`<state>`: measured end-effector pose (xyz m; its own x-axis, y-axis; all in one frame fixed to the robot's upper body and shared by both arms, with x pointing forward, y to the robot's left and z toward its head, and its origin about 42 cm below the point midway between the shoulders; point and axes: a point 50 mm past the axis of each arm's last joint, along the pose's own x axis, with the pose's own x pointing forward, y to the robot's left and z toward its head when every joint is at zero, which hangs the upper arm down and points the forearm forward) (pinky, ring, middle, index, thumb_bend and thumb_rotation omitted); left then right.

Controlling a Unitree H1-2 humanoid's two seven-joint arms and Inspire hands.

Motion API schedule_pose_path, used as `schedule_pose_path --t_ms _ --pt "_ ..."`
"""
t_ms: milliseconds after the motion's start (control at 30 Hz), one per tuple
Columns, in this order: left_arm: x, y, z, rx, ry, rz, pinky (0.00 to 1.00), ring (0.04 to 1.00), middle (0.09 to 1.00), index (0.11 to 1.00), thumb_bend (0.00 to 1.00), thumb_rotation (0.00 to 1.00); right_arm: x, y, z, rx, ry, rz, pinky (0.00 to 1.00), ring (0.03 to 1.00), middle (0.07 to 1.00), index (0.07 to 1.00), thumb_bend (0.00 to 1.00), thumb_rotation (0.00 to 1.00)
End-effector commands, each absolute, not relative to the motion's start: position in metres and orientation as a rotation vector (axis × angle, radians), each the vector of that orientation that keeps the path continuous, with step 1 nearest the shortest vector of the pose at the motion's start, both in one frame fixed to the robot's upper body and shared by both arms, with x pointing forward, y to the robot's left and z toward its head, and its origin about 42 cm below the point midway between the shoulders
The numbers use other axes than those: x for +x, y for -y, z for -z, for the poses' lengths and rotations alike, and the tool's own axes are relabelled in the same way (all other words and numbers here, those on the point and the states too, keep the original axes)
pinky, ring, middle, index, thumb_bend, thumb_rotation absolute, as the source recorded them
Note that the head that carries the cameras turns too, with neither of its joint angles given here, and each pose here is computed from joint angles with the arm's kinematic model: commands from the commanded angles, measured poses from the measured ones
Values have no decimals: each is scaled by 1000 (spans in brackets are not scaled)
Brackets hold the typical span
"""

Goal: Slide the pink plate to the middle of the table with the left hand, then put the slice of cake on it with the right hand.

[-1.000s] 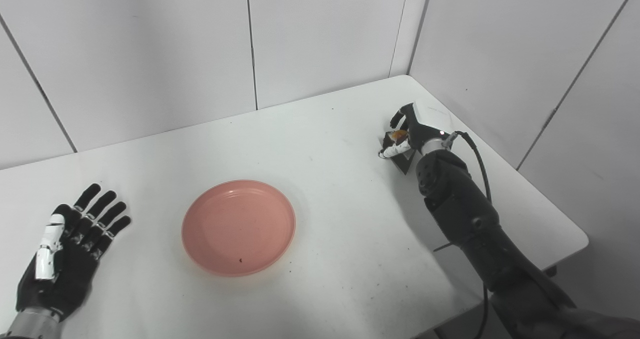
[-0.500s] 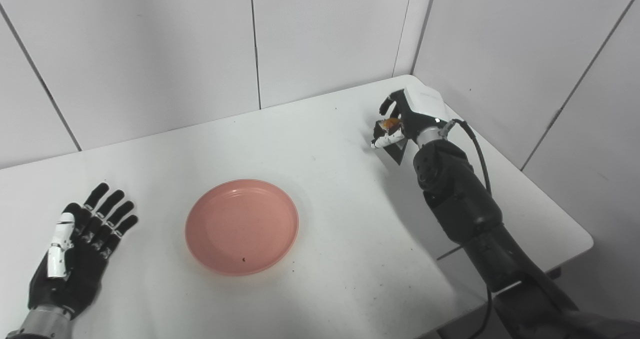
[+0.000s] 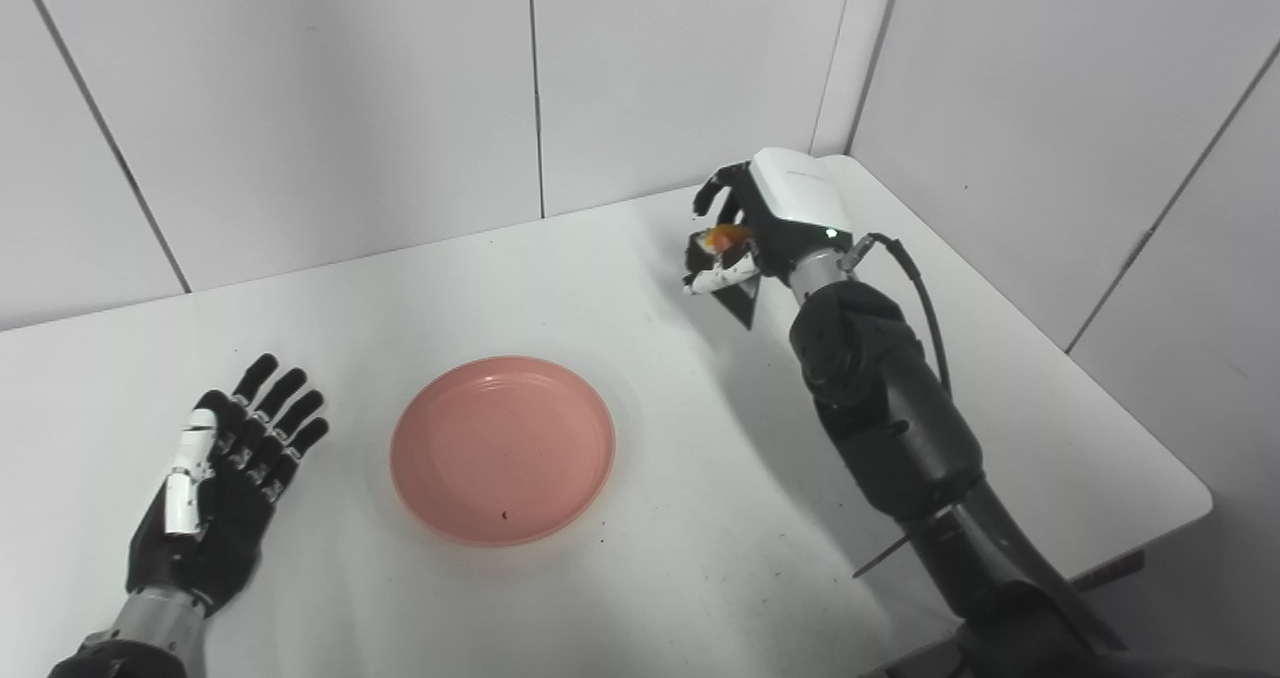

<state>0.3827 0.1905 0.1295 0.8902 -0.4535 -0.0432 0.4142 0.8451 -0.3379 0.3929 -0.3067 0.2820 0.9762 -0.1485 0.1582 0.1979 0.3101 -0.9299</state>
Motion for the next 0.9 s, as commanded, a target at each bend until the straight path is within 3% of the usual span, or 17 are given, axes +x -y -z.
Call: schedule_pose_path --t_ms 0,500,867 --pt "370 -187 -104 -324 -259 419 959 941 955 958 393 1000 397 298 -315 -1248 152 271 269 356 425 544 516 0" --pt "366 -155 -113 -318 -279 398 953 945 951 953 358 1000 396 228 -320 -1206 289 83 260 346 421 542 517 0" --pt "367 -136 -115 -280 -278 389 926 926 934 938 358 1000 395 194 -310 -1158 284 -58 266 355 419 541 517 0"
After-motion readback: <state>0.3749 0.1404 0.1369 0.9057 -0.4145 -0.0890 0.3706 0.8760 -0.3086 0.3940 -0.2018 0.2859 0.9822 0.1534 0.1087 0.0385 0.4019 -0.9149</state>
